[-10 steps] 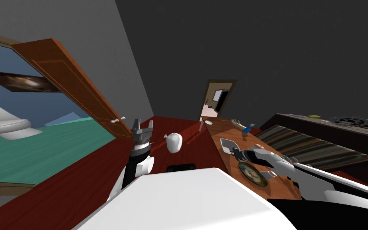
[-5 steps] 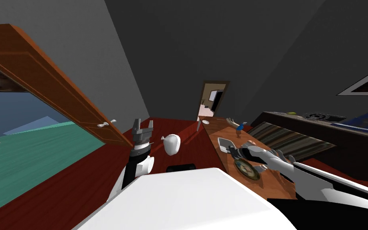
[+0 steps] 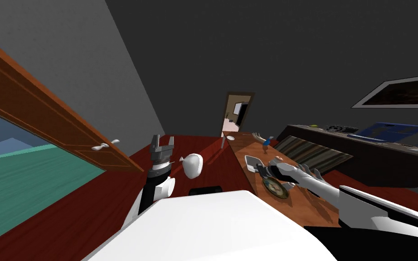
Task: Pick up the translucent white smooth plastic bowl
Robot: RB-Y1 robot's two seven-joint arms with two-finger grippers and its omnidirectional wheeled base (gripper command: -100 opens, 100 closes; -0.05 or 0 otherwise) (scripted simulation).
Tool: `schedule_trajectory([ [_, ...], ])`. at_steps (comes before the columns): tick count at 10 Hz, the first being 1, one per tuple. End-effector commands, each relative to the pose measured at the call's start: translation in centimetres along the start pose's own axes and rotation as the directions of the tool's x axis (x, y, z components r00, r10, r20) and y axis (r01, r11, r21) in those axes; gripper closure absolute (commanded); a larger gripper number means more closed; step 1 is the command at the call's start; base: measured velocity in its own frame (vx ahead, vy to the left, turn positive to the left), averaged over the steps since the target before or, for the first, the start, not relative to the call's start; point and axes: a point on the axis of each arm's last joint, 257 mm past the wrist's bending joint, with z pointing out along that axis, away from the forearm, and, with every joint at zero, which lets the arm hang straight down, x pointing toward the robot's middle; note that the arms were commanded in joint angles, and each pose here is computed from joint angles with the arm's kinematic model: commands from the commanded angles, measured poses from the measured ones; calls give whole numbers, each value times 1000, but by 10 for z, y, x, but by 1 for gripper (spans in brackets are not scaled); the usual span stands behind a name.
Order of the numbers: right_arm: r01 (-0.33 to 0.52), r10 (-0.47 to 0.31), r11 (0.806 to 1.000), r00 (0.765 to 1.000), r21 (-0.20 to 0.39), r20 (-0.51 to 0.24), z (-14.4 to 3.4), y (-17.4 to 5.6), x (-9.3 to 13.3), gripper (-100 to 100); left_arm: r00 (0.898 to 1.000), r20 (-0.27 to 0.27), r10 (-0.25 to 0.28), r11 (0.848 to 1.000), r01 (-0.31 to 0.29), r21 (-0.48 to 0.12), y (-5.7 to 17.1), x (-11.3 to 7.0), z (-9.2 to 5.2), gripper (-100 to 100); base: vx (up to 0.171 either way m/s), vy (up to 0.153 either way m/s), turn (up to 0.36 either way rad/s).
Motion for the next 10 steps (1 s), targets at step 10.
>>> schedule_trajectory([
  [10, 139, -139, 990, 989, 16, 45, 10, -45, -57, 100, 1000, 0, 0, 1000, 0, 0, 0, 0, 0, 0, 38, -2, -133],
])
